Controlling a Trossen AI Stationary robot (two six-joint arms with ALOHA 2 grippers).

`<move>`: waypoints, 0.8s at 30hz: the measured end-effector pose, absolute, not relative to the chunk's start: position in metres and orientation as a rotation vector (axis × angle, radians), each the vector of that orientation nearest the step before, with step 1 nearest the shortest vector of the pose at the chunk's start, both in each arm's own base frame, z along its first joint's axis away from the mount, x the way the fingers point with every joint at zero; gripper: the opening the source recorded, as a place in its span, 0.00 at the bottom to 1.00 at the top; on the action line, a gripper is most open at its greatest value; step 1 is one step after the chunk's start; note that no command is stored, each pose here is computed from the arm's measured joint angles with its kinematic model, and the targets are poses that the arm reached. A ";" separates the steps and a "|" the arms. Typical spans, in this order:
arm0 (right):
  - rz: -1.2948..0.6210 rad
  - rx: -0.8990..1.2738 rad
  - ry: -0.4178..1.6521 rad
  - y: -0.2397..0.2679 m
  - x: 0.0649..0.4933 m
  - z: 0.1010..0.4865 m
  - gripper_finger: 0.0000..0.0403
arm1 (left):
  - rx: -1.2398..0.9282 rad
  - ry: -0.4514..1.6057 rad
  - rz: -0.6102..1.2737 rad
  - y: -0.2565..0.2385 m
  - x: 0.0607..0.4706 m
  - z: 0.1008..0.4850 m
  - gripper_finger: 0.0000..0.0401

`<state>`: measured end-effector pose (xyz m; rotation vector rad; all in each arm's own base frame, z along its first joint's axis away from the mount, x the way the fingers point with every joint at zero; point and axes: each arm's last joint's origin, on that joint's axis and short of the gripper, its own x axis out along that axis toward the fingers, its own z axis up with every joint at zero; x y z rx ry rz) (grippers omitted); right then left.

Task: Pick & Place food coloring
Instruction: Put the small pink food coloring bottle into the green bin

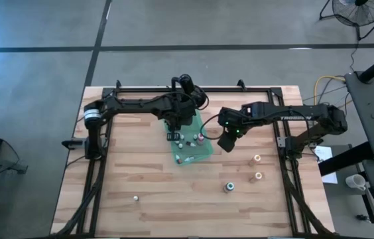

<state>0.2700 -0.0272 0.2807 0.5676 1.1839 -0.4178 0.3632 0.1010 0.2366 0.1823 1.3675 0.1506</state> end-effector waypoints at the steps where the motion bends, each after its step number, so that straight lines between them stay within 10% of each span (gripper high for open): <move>1: -0.419 0.567 1.186 -0.027 0.270 0.280 0.25 | 0.174 1.376 0.158 0.102 0.363 0.235 0.08; 24: -0.445 0.580 1.239 -0.027 0.265 0.263 0.23 | 0.000 1.402 0.188 0.103 0.374 0.207 0.08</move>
